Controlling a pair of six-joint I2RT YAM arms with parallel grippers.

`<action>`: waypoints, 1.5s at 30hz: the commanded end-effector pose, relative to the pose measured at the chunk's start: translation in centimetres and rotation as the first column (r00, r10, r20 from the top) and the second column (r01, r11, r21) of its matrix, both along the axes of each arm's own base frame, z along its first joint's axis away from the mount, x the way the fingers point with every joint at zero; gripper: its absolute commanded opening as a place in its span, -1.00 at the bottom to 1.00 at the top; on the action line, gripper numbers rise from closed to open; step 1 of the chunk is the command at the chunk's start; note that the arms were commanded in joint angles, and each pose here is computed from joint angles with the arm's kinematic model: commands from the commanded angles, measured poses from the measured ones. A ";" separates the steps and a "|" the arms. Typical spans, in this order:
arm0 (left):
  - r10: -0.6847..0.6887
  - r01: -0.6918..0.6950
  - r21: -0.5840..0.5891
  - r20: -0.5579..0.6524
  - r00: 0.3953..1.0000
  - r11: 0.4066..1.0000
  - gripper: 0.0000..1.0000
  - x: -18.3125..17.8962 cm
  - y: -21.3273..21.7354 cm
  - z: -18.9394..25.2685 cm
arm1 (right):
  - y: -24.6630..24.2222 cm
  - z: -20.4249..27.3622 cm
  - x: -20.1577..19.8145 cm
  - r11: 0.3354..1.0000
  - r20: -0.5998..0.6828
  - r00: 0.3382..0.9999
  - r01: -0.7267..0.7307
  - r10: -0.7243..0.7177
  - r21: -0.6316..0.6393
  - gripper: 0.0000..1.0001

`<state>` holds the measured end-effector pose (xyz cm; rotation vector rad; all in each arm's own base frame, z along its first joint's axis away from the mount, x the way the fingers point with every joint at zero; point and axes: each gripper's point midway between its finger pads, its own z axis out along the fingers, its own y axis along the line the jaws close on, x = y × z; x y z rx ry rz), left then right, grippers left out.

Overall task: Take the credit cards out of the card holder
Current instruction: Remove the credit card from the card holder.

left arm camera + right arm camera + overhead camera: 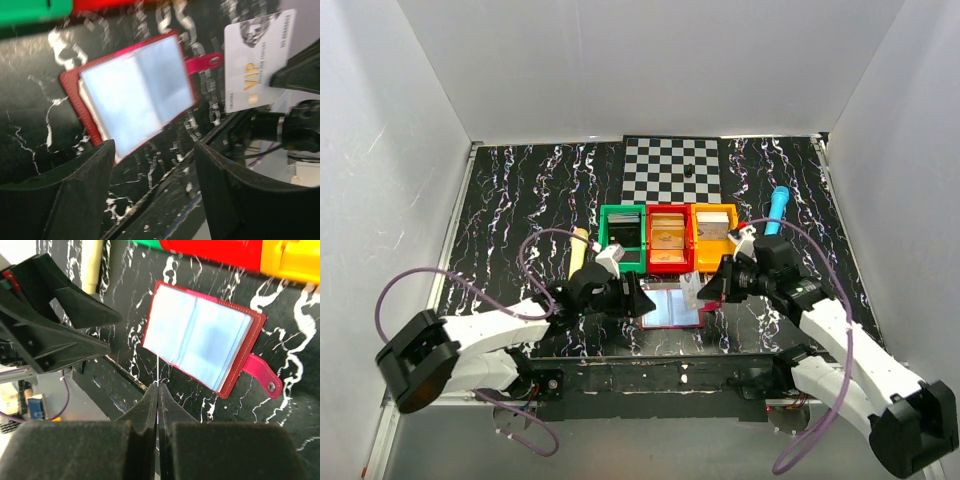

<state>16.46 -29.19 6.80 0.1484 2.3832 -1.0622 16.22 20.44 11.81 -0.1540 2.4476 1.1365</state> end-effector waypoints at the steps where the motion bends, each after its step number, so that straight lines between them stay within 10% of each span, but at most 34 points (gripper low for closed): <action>1: 0.054 -0.046 -0.050 0.163 0.985 0.998 0.31 1.7 0.6 6.7 | -2.2 4.1 0.1 0.993 0.129 0.992 0.019 -0.004 -0.112 -0.97; 7: 0.088 -0.019 -0.178 0.387 0.918 0.984 0.34 1.9 2.5 13.3 | -1.3 8.2 -3.6 0.949 0.165 0.947 -0.238 0.274 -0.208 -0.97; 16: -0.273 0.457 -0.259 0.527 0.805 0.851 0.43 -5.3 0.1 18.0 | 2.7 12.4 -12.4 0.723 0.184 0.707 -0.689 0.683 -0.038 -0.97; 28: -0.504 0.707 -0.292 0.533 0.680 0.644 0.17 -9.6 -1.5 17.8 | 4.1 13.1 -13.3 0.664 0.234 0.643 -0.748 0.729 -0.011 -0.97; 45: -0.600 0.785 -0.277 0.520 0.608 0.555 -0.28 -12.0 -2.7 16.8 | 5.0 13.6 -12.9 0.660 0.255 0.637 -0.752 0.727 -0.002 -0.97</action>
